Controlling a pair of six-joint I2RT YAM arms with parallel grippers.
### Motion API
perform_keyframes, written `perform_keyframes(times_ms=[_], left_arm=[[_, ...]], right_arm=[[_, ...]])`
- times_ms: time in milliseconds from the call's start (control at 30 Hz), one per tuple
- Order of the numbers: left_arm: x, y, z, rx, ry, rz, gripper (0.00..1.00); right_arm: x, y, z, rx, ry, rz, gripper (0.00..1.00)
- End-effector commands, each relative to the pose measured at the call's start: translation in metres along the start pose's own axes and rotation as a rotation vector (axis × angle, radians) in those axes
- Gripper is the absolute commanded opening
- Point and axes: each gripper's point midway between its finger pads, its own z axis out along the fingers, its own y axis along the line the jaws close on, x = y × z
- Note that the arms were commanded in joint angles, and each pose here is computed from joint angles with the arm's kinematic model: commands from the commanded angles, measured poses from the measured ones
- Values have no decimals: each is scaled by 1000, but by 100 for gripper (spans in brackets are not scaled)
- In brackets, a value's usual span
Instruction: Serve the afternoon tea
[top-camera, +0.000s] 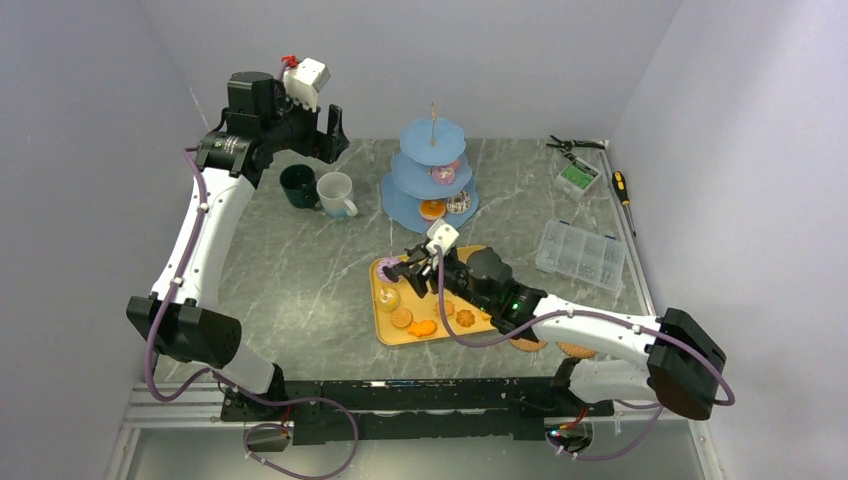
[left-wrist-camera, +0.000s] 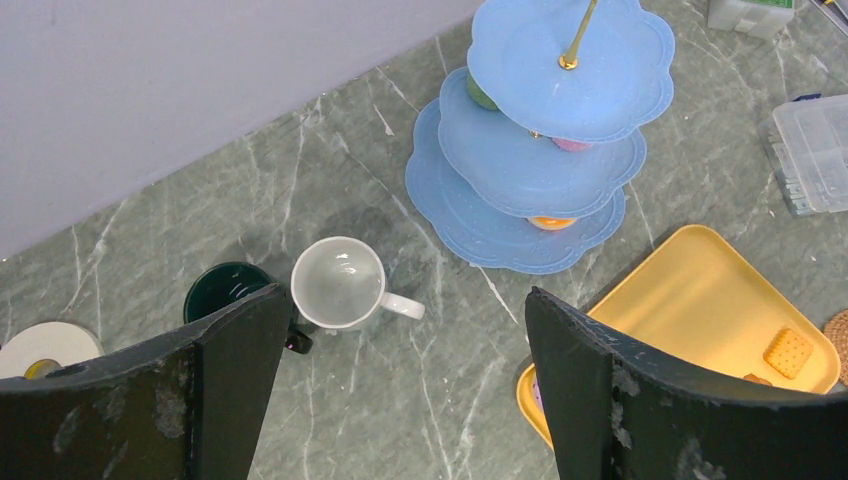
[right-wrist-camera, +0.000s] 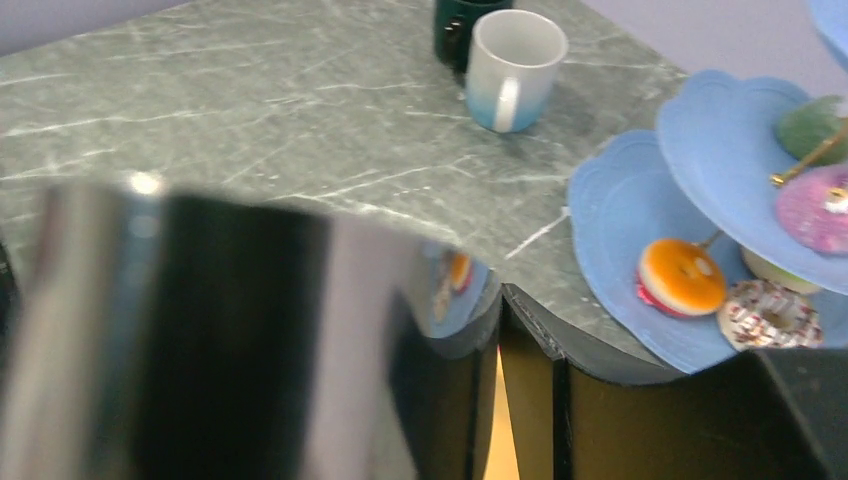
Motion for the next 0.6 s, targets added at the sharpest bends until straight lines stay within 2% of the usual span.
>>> perform_keyframes(times_ms=[0, 567], left_arm=[[-20, -3, -16, 3, -72, 20, 93], [-23, -2, -17, -2, -78, 26, 93]], right_arm=[[-9, 24, 2, -58, -36, 41, 63], [43, 56, 16, -140, 73, 82, 61]])
